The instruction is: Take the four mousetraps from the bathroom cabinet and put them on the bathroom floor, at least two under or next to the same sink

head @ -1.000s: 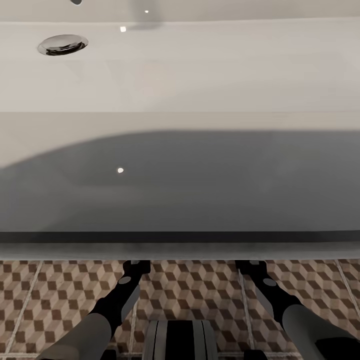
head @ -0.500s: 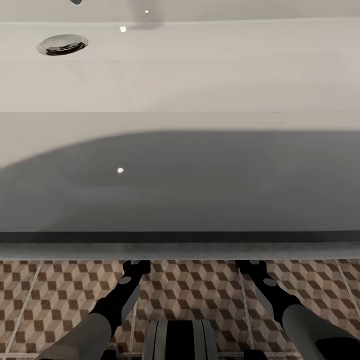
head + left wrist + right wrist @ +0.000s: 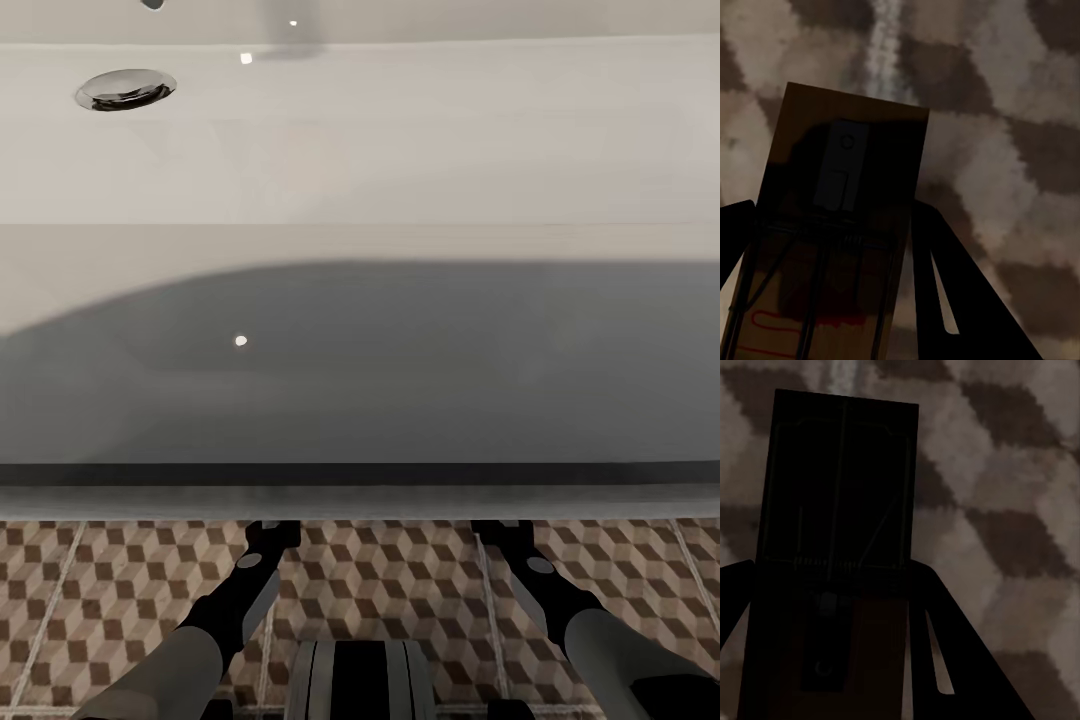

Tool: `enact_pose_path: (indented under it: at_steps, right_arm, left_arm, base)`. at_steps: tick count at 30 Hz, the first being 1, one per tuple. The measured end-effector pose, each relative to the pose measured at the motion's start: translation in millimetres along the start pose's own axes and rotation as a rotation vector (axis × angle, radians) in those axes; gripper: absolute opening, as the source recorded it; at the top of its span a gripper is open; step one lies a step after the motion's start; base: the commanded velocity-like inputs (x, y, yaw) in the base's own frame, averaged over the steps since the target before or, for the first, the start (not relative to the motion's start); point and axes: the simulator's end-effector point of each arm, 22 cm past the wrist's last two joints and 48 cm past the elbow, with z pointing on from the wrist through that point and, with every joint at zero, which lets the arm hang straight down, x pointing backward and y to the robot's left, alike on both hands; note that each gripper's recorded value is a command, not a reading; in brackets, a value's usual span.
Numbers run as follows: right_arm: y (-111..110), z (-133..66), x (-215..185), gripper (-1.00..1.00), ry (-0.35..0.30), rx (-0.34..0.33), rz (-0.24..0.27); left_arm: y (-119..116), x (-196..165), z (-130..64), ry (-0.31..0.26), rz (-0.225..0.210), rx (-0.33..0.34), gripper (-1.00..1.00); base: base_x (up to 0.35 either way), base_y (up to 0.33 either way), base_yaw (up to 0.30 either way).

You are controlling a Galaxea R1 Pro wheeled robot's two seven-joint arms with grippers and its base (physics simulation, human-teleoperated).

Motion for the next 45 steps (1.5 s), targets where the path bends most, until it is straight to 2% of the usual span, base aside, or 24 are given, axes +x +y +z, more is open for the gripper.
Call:
enact_pose_path:
  at_steps: [32,39,45]
  right_arm:
    - [-0.4,-0.3,3.7,-1.00,0.013,0.002,0.002]
    - [-0.3,-0.3,4.2,-1.00,0.015,0.002,0.002]
    - [0.4,-0.4,8.5,-1.00,0.034,0.001,0.001]
  left_arm:
    - [2.2,3.1,0.0,0.013,0.004,-0.008,-1.00]
    - [2.5,13.7,-0.3,0.059,0.012,-0.009,-1.00]
    - [4.0,15.2,-0.3,0.066,0.013,-0.010,-1.00]
  base:
    - [0.000,0.000,0.000]
    - [0.000,0.000,0.000]
    - [0.000,0.000,0.000]
